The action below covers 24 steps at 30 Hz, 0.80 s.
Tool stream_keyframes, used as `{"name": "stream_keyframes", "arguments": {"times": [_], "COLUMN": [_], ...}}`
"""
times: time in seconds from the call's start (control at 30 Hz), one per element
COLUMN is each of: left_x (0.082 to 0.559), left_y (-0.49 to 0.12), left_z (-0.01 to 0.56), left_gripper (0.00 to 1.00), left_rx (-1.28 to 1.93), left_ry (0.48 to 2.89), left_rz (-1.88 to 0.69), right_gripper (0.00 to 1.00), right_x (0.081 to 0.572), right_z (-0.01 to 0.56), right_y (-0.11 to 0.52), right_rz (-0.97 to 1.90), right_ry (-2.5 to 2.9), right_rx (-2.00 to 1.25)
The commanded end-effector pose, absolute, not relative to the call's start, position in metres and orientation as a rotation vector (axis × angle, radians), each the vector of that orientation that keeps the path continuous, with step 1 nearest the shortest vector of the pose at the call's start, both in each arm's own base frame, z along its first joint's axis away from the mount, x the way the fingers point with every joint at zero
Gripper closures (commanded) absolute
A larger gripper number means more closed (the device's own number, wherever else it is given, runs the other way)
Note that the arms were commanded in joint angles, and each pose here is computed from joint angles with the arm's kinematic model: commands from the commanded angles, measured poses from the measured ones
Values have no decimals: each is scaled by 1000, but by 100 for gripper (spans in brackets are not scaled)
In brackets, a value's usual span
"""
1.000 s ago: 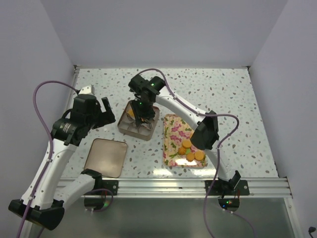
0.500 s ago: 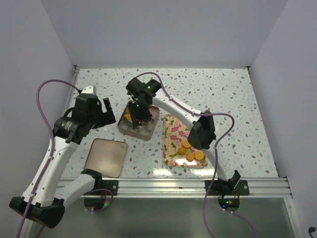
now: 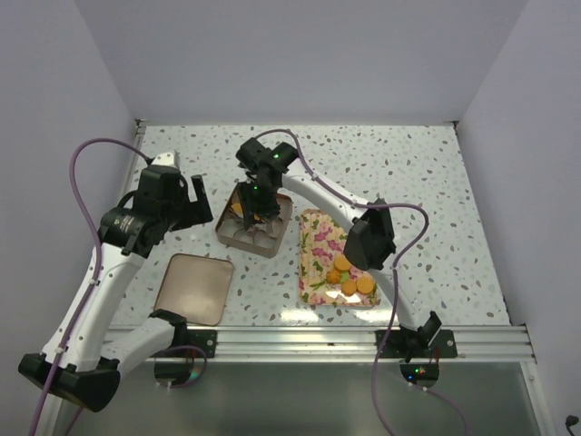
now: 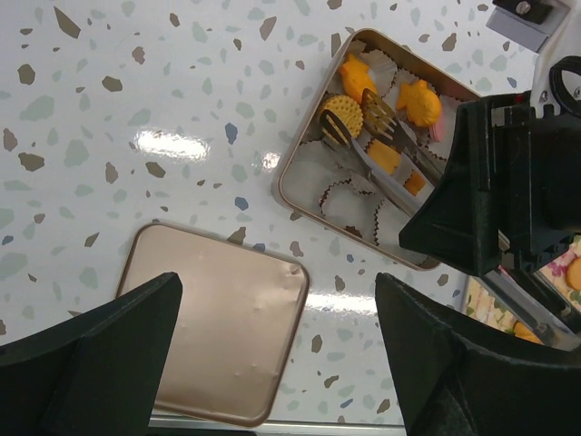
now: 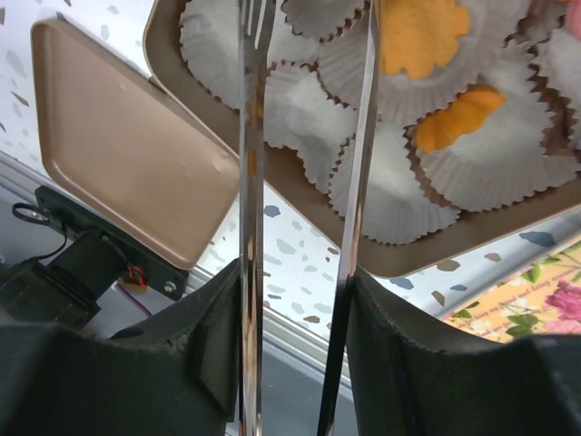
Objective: Pack the cookies
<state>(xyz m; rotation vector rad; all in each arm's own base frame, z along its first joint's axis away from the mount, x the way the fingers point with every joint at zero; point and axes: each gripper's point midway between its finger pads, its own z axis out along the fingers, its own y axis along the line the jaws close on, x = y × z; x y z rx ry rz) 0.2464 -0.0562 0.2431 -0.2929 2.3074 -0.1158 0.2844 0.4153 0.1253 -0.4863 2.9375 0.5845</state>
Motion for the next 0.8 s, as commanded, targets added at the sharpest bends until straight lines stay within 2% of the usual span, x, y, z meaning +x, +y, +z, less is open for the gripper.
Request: {"name": "stream_keyframes", "arguments": {"times": [0.0, 0.43, 0.77], "left_x": [253, 255, 257], "left_y": [-54, -56, -50], "left_z": [258, 252, 261], "left_gripper": [7, 7, 5], "left_rx": [-276, -295, -321], "left_ry": [2267, 2269, 2229], "left_rz": [-108, -119, -96], "right_gripper": [53, 48, 48], "right_x": [303, 295, 286], "right_z": [146, 152, 207], "right_y": [416, 412, 406], "right_rz": [654, 685, 762], "right_ry": [2877, 2886, 2801], "right_rx": [-423, -456, -460]}}
